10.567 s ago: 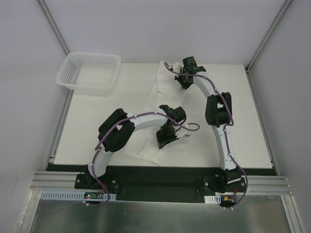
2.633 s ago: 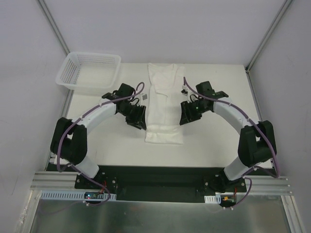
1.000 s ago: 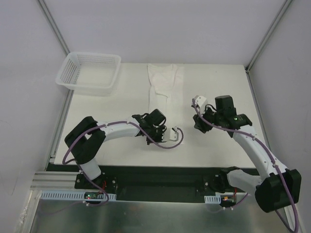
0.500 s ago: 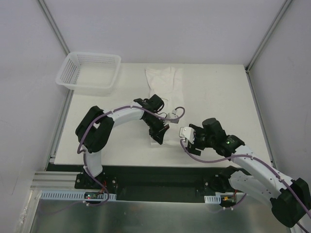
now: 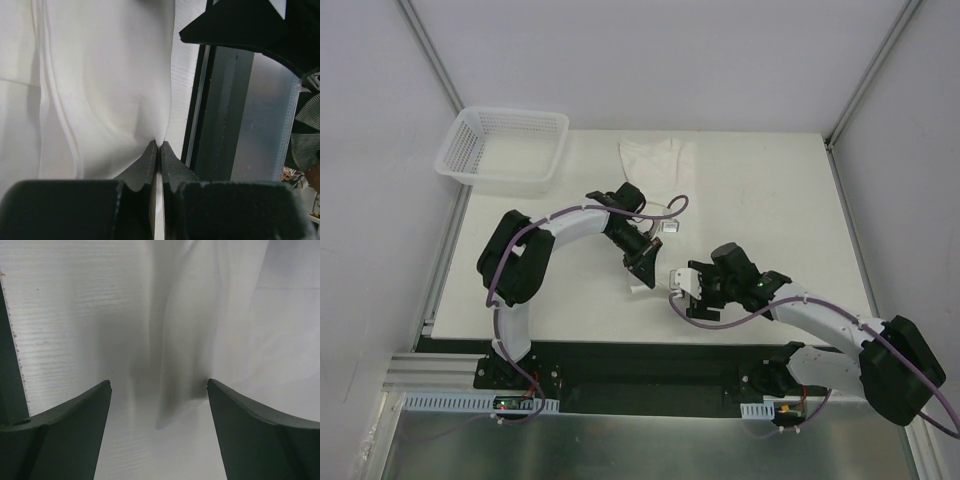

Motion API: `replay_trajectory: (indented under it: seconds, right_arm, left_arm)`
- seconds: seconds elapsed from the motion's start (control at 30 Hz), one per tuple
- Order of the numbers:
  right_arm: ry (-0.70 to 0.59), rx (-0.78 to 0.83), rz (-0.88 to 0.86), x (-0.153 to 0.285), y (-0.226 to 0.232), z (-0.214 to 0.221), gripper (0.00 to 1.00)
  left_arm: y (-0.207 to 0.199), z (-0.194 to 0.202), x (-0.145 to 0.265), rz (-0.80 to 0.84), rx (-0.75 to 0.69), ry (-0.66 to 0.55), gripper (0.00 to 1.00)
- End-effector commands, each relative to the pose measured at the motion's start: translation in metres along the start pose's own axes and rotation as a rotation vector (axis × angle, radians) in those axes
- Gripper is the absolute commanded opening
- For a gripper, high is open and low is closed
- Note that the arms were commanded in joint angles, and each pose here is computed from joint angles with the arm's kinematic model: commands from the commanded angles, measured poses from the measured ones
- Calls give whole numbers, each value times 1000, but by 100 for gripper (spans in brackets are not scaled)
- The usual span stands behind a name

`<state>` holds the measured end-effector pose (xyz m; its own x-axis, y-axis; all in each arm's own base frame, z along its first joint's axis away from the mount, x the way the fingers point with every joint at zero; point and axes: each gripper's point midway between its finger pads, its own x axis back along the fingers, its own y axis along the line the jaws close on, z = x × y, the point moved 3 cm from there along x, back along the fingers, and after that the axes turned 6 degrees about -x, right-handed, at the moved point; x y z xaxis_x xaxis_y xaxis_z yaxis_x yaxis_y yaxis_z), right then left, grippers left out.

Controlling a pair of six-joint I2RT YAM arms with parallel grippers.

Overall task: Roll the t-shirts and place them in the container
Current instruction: Roll the T-shirt to the center of the board.

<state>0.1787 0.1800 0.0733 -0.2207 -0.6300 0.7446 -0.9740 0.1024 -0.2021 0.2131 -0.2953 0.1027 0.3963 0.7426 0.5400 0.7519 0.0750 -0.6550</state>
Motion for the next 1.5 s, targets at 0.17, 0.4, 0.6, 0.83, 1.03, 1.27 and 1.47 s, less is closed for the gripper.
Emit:
replay_trajectory:
  seconds: [0.17,0.4,0.6,0.83,1.03,1.27,1.47]
  right_arm:
    - [-54,74,65,-15,-28,-26,80]
    - [-44,118,60,-25,-30,-23,68]
    - [-18,141,65,-34,-37,-23,34]
    - [4,166,-4,-27,-31,-21,9]
    - [52,31,-87,-22,-29,-21,7]
    - [73,-11,-125,-21,-26,-19,6]
    - [104,-24,-143,-17,-18,-7,6]
  left_arm:
    - [-12,-4,0,102,55,-32,0]
    - [-7,-5,9,92,73,-56,0]
    - [-9,-3,19,69,73,-68,0]
    - [0,9,54,-248,1,-29,29]
    - [-30,48,82,-517,-251,-82,56]
    - [-24,55,62,-853,-734,-76,68]
    - [-16,33,49,-831,-805,-124,70]
